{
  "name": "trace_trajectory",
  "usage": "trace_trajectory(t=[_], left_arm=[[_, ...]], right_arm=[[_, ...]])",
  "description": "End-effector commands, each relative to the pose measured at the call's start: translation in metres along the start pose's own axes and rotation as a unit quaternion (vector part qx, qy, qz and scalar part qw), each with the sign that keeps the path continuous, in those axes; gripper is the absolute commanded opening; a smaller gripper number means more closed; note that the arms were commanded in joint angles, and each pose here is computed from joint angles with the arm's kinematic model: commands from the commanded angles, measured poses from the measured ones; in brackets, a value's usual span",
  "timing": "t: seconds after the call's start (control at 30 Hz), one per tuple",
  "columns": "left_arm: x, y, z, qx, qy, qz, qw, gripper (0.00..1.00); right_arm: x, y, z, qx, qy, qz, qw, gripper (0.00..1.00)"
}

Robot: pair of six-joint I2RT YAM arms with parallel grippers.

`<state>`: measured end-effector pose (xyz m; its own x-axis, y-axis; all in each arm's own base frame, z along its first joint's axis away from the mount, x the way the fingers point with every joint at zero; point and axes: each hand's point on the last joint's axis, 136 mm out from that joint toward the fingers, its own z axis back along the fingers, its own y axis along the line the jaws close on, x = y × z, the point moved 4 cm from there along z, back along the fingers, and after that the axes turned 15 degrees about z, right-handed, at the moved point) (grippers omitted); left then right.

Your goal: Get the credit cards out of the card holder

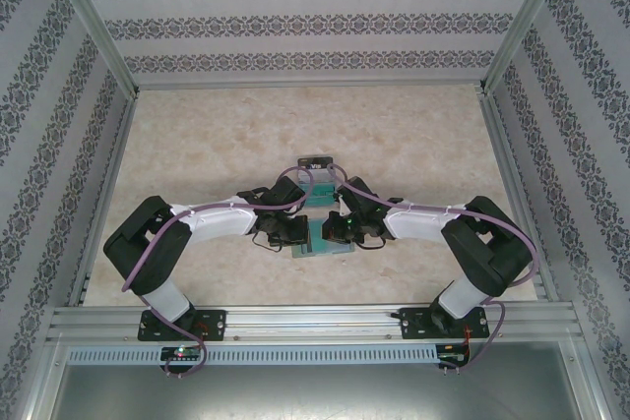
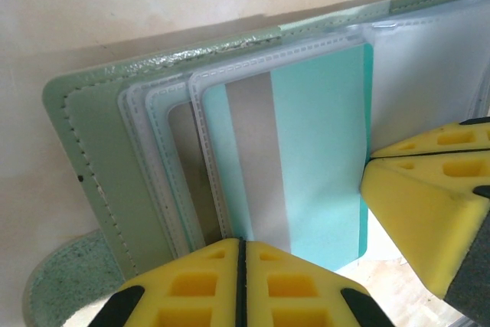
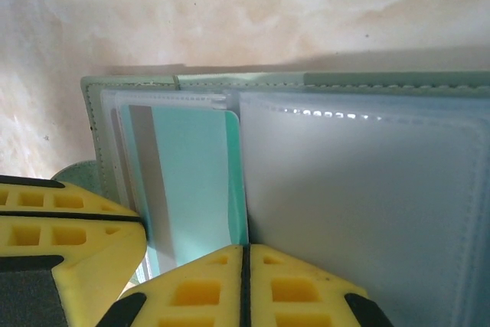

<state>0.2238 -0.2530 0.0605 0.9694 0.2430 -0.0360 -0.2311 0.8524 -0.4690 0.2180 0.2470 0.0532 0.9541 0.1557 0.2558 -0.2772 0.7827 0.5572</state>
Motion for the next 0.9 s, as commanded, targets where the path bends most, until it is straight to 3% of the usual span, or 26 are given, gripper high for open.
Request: trace_trajectory(t=[0.0,0.5,0.57,0.6,0.87], left_arm=[[-0.004,0.008,-0.010,0.023,0.008,0.000,1.000,0.00],[-0.004,0.012,-0.009,0.033,0.008,-0.001,0.999,0.00],[-0.004,0.011,-0.010,0.033,0.008,-0.002,0.999,0.00],[-0.004,0.011,-0.009,0.033,0.008,-0.001,0.999,0.00],[-0.004,0.010,-0.011,0.031,0.012,-0.002,0.999,0.00]], right_arm=[[-0.003,-0.006,0.003,0.007,-0.004,-0.007,1.000,0.00],[-0.002,-0.014,0.015,0.021,-0.012,-0.010,1.000,0.00],[0.000,-0.013,0.014,0.023,-0.012,-0.011,1.000,0.16],[0.000,-0.013,0.012,0.025,-0.011,-0.010,1.000,0.18],[0.004,-0.013,0.001,0.039,-0.004,-0.011,0.999,0.19]])
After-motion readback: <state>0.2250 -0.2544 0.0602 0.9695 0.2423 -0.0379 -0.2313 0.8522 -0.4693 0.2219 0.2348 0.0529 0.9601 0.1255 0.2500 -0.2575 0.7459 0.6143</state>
